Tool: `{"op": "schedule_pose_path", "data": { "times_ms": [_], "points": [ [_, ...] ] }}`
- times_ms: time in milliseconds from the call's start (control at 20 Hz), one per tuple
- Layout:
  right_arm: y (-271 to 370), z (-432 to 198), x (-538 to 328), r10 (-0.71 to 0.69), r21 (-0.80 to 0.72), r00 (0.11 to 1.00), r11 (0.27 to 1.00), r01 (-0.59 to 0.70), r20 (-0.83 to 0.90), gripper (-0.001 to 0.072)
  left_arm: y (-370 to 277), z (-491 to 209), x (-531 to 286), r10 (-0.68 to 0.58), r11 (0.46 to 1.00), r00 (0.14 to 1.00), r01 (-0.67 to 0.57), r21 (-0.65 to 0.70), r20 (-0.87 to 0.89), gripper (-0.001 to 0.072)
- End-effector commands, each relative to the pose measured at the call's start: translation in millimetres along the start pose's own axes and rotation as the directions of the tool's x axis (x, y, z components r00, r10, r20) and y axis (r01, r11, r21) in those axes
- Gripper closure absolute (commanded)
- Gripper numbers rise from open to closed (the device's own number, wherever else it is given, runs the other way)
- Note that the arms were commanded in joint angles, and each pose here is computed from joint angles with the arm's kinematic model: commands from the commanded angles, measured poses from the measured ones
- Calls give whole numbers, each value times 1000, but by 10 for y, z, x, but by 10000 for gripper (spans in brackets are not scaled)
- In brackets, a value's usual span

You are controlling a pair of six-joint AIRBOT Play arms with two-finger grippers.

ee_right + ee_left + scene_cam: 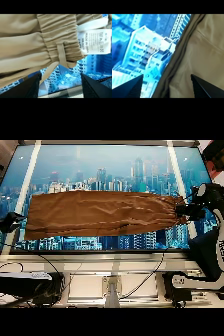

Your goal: Fold the clothes and pants, and hang the long-sleeved shirts on hangers.

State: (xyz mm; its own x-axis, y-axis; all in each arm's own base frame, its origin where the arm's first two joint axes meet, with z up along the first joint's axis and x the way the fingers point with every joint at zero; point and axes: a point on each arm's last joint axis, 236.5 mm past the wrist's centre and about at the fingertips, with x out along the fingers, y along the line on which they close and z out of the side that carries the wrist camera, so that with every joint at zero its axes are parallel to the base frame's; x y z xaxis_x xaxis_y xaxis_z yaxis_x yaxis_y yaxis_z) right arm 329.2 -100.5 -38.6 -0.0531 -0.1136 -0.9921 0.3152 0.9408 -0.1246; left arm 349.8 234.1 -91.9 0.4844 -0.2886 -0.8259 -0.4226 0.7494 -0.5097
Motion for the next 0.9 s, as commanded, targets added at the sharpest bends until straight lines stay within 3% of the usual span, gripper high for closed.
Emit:
{"op": "schedule_pose_path", "data": {
  "times_ms": [0,350,450,500,600,650,700,800,850],
  "points": [
    [2,31,-90,7,3,999,1000,-7,33,144,-13,-73,150,-25,999,999,27,44,-43,33],
    [-61,287,-584,9,16,982,1000,-13,187,144,-457,-496,319,-139,978,960,172,119,-244,87],
    [-59,387,-747,18,19,971,1000,-23,238,145,-535,-515,362,-140,974,956,179,136,-258,175],
    [-20,429,-829,39,-2,963,999,-40,266,157,-569,-515,385,-139,973,956,181,146,-260,261],
    [168,487,-968,125,-63,941,992,-110,313,163,-657,-506,413,-149,962,954,201,186,-260,530],
    [304,511,-1037,183,-97,924,982,-160,335,163,-700,-495,412,-152,960,954,205,192,-257,631],
    [497,553,-1133,253,-133,896,967,-218,364,164,-756,-462,387,-159,957,956,211,201,-246,686],
    [937,640,-1337,381,-206,825,924,-323,417,167,-885,-336,268,-158,947,963,210,244,-218,686],
    [1204,701,-1474,447,-240,773,894,-377,451,257,-977,-232,158,-153,937,969,205,282,-195,686]
  ]
}}
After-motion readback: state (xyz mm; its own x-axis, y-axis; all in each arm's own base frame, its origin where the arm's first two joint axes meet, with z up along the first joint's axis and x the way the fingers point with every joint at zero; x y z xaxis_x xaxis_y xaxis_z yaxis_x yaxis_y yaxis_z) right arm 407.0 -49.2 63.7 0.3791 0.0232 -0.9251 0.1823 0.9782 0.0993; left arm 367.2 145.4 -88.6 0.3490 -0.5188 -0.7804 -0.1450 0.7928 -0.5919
